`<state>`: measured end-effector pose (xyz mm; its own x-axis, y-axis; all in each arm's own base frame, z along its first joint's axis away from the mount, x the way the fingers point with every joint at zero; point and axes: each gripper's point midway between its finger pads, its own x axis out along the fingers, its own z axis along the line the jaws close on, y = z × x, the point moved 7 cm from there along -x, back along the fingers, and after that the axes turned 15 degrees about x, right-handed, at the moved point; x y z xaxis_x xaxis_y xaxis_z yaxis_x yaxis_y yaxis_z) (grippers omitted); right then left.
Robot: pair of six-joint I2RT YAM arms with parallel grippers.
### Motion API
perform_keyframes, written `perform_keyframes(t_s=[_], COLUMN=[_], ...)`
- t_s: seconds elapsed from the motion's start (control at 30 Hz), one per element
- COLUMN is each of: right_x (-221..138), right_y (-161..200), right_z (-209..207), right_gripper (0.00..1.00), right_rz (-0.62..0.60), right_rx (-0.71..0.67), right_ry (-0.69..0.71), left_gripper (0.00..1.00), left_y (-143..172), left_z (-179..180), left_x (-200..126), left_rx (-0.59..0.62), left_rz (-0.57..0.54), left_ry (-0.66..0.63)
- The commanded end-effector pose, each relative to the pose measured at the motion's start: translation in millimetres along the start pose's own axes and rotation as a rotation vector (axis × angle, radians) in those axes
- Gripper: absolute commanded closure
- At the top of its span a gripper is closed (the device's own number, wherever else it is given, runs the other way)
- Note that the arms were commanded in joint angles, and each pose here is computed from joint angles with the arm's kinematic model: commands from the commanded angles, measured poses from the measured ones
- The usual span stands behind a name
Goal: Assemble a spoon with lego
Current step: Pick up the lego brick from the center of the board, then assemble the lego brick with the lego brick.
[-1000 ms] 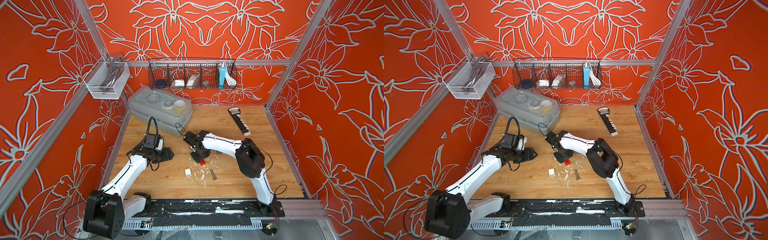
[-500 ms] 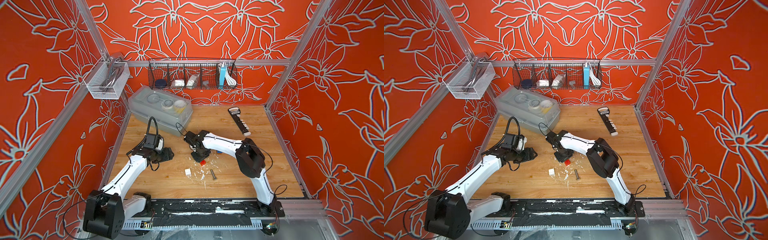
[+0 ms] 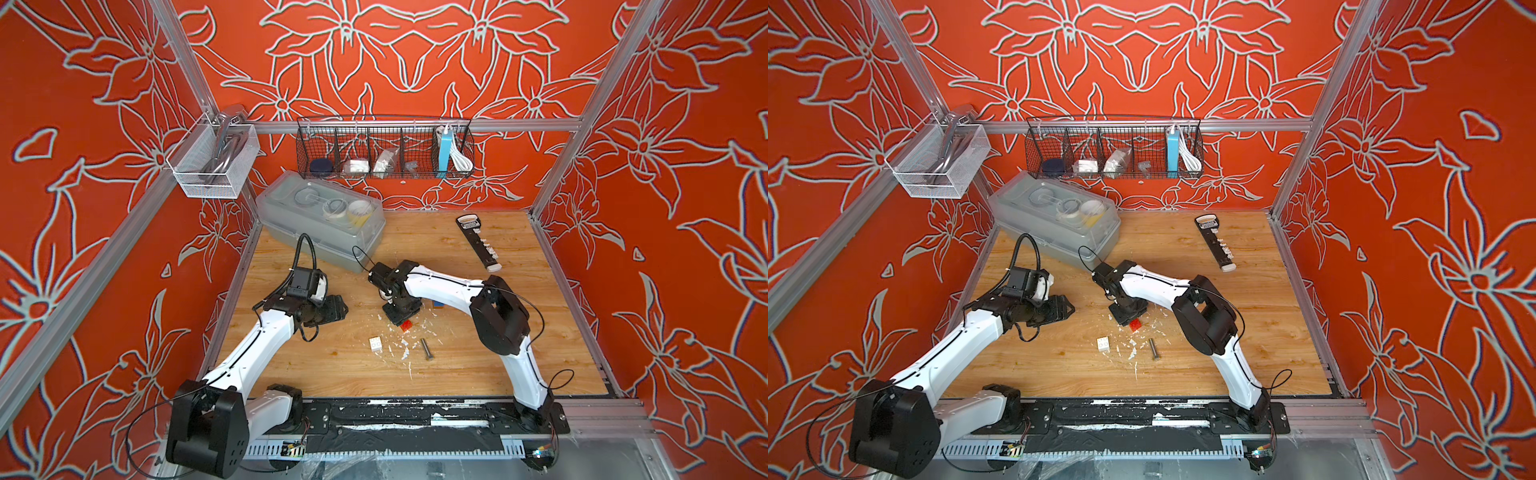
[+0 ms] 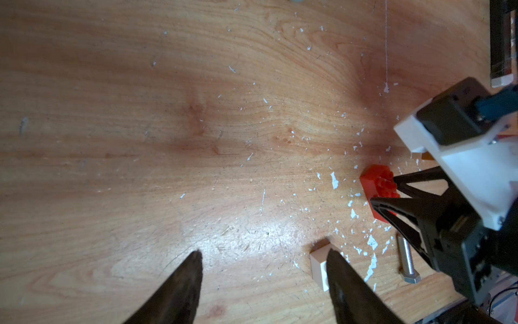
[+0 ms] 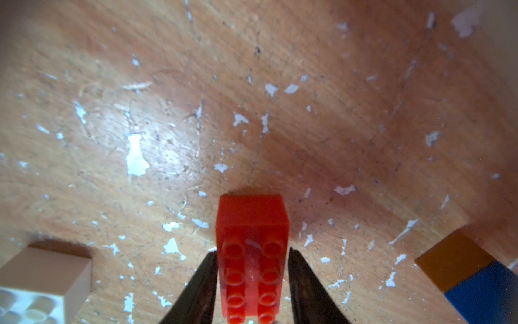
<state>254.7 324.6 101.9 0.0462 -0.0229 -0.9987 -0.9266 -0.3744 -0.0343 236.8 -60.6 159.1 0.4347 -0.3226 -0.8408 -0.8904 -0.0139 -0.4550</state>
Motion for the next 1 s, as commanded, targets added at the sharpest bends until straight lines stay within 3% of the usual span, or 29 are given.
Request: perform_keyframes(t_s=[0.0, 0.1, 0.37, 0.5, 0.8, 0.97], right_x=[5, 4, -26, -70, -171, -185], right_y=[2, 2, 4, 6, 13, 29], right_z=[-3, -4, -7, -25, -110, -128], right_gripper=[0.56, 0.62, 0.99, 1.00, 1.00, 1.00], right_rz=[0.030, 0.025, -0.021, -0.067, -0.213, -0.211], right_rx=[-0.005, -0.003, -0.070, -0.152, -0.230, -0.504], right_ry=[0.017, 0.020, -0.006, -0.027, -0.084, -0.102], left_gripper=[0.31, 0.31, 0.31, 0.30, 0.29, 0.29], left_y=[-3, -3, -3, -3, 5, 11], left_z=[-1, -1, -5, -16, -40, -51], left_x=[-4, -4, -4, -4, 1, 14], left_rx=[0.016, 0.016, 0.050, 0.116, 0.257, 0.296], left_rz=[-0.019, -0.019, -0.023, -0.046, -0.078, -0.049], left_ry=[0.006, 0.006, 0.039, 0.079, 0.136, 0.169])
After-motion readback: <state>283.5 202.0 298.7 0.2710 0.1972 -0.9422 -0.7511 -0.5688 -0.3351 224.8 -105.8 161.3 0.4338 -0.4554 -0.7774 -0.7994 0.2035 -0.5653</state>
